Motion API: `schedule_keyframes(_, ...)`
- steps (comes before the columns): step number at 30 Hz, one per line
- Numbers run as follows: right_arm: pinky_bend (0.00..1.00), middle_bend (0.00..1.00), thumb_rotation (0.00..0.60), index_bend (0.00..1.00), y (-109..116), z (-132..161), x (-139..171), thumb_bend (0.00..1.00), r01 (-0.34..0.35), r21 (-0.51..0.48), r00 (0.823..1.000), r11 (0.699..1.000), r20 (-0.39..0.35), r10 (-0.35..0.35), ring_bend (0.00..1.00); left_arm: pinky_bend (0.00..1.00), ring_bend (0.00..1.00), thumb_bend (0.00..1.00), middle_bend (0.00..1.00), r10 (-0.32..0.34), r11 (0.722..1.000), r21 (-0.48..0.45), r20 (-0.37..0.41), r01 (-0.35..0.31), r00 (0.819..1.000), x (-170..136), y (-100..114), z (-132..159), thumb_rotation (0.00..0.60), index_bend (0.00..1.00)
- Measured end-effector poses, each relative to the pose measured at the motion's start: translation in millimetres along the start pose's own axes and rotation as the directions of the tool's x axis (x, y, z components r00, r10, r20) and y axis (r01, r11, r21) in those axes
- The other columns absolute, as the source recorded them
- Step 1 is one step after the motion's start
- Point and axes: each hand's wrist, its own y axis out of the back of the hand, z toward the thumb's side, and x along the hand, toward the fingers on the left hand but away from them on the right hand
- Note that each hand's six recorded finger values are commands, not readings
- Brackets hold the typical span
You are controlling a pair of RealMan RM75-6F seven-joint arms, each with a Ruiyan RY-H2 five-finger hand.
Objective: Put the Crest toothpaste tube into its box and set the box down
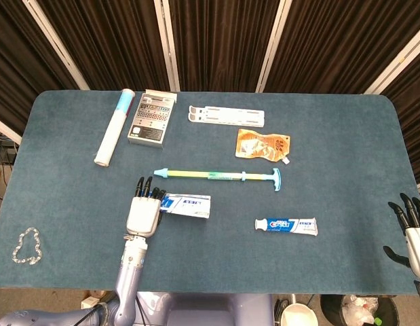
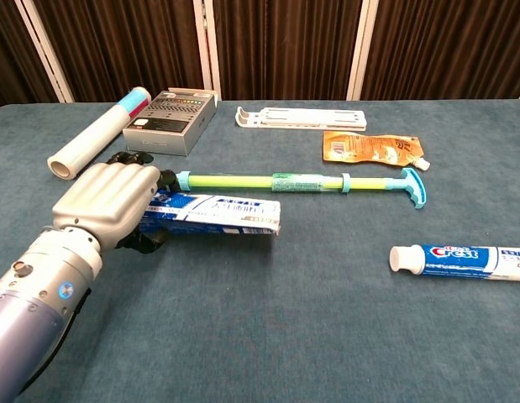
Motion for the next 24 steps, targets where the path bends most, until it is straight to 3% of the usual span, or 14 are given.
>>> schedule_keyframes(5,0.00,0.05,0.600,0.16,2,4,-2,0.16,0.005,0.000,1.000,1.000,-0.012,-0.005,0.02,0.07,0.08,0.43,0.34,0.006,0.994,-0.112,0.003,-0.006,1.000,-2,16,-4,0.600,0.33)
schedule_keyframes(10,0.00,0.10,0.600,0.16,7,18,-11,0.16,0.016,-0.012,0.999,1.000,-0.045,-0.016,0.03,0.07,0.08,0.43,0.34,0.055,0.985,-0.165,-0.020,-0.058,0.998,-1,48,-30,0.600,0.34)
schedule_keyframes(15,0.00,0.11,0.600,0.16,7,37,-21,0.16,-0.005,-0.045,0.996,0.999,-0.088,0.001,0.03,0.07,0.08,0.43,0.35,0.107,0.977,-0.181,-0.056,-0.115,0.993,-3,91,-68,0.600,0.34)
schedule_keyframes(24,0.00,0.17,0.600,0.18,-4,79,-45,0.16,-0.089,-0.107,0.981,0.990,-0.179,0.068,0.03,0.07,0.08,0.43,0.36,0.143,0.976,-0.157,-0.072,-0.153,0.987,-18,155,-109,0.600,0.35)
